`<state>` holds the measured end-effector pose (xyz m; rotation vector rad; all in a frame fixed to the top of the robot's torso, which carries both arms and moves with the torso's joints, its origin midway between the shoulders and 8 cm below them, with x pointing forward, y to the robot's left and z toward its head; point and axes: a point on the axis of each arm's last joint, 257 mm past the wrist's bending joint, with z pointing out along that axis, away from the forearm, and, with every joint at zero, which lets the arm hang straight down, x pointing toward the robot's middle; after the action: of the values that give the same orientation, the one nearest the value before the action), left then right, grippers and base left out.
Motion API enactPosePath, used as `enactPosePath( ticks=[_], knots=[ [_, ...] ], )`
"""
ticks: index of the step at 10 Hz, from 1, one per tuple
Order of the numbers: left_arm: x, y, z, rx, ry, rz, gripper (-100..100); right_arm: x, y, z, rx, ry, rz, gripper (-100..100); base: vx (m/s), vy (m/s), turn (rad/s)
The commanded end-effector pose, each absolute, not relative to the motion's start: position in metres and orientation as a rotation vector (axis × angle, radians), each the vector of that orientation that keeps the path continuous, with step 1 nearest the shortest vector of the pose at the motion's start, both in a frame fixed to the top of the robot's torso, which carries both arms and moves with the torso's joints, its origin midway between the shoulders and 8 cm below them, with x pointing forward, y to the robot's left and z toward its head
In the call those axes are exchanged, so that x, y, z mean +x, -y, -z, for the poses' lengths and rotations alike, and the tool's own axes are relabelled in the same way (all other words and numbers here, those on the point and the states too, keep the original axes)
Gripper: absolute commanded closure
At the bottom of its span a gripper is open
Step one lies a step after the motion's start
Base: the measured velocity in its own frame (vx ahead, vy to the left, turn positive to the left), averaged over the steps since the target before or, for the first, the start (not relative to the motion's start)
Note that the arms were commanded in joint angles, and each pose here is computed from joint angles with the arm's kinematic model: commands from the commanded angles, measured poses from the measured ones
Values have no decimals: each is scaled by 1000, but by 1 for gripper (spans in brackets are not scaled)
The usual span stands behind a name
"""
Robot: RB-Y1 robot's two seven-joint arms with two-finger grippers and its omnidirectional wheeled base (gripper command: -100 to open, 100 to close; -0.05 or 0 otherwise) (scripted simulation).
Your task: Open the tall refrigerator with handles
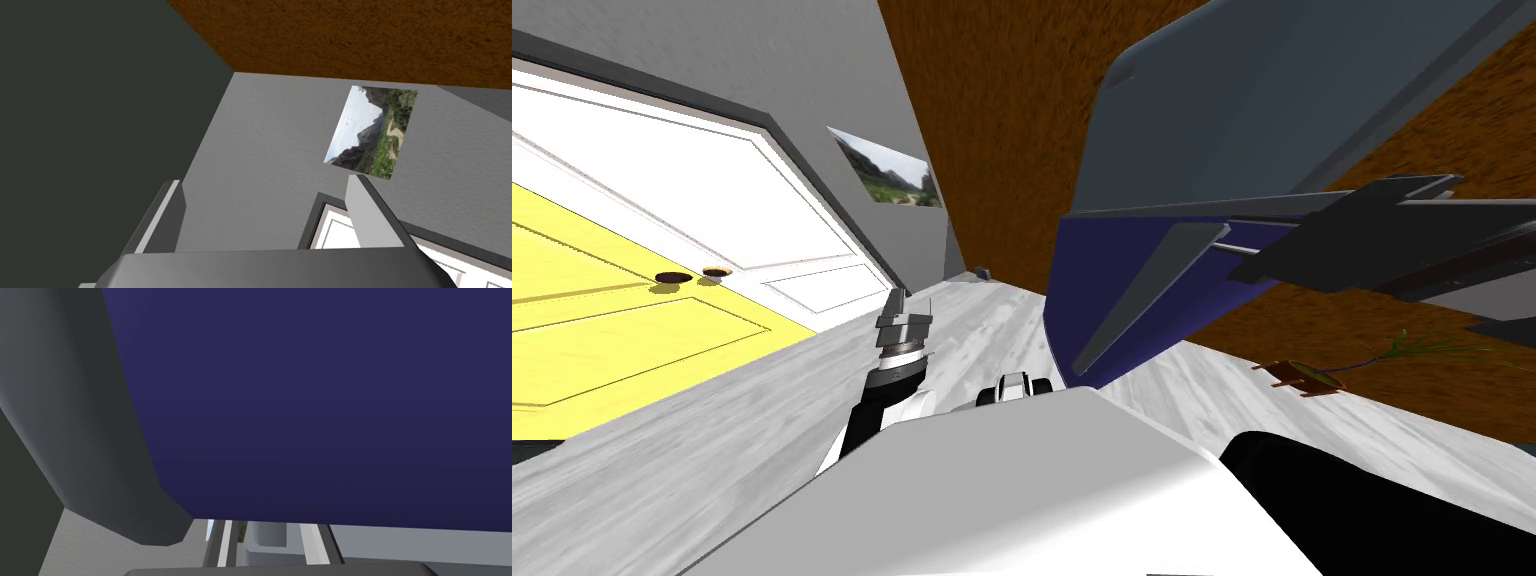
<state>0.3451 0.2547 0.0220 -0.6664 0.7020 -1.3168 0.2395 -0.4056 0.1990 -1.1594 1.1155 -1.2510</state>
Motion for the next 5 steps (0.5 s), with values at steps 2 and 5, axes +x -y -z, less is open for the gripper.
enactPosePath(
  ticks=[2,5],
  knots=[
    [345,-255,-22,-666,-702,1317,0,238,402,-195,-1174,-1128,1256,100,41,75,-34],
    [345,-255,-22,-666,-702,1317,0,233,415,-197,-1153,-1154,1289,100,100,206,-75]
  ],
)
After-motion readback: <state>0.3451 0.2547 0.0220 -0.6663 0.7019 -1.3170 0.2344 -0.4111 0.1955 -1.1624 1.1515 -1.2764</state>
